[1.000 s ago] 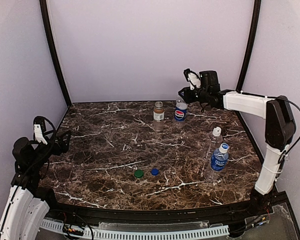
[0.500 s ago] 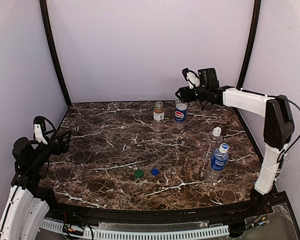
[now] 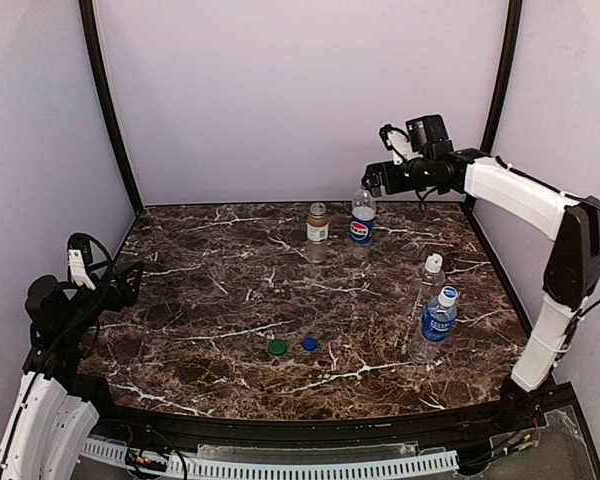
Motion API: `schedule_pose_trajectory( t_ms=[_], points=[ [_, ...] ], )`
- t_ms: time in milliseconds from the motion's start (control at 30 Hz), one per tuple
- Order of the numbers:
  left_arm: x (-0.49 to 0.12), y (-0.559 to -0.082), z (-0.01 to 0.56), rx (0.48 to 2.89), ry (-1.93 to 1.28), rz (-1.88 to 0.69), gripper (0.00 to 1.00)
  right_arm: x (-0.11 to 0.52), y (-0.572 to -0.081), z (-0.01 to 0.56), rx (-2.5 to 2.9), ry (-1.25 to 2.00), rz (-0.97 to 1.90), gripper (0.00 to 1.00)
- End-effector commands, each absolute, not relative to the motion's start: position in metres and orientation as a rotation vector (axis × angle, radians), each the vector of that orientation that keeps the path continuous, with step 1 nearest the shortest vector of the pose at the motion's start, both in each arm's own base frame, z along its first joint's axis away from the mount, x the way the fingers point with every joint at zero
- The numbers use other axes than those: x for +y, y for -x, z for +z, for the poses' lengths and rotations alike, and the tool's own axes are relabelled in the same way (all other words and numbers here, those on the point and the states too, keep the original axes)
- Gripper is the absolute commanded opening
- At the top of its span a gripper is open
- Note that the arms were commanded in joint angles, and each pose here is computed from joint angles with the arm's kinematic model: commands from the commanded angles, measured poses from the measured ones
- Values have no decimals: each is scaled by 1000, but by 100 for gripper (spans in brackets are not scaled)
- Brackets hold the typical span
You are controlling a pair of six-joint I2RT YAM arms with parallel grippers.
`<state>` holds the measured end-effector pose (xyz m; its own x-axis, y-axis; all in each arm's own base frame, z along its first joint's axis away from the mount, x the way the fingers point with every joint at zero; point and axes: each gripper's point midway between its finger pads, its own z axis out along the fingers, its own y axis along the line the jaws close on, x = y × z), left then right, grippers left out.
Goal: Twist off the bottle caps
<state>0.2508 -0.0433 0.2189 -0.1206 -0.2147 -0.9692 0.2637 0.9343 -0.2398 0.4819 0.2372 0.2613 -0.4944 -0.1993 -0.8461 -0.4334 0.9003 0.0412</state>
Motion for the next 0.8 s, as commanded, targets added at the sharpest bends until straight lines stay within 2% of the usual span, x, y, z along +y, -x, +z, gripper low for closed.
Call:
schedule_pose_trajectory(
  t_ms=[0, 200, 367, 600, 667, 767],
  points=[
    [-37, -251, 219, 1624, -9, -384, 99, 180, -433, 279, 2257, 291, 118, 99],
    [-34, -251, 220, 1612, 0, -367, 99, 120, -350, 242, 2495, 157, -59, 98],
    [-35, -248, 223, 1589, -14, -369, 99, 121, -304, 224, 2617, 155, 54, 84],
    [-34, -246, 226, 1566, -19, -360, 99, 138, -284, 205, 2690, 225, 89, 78],
    [-35, -245, 227, 1563, -20, -361, 99, 133, -284, 195, 2716, 224, 33, 73],
    [-34, -245, 227, 1562, -19, -362, 99, 128, -285, 187, 2734, 220, -26, 59]
  ],
)
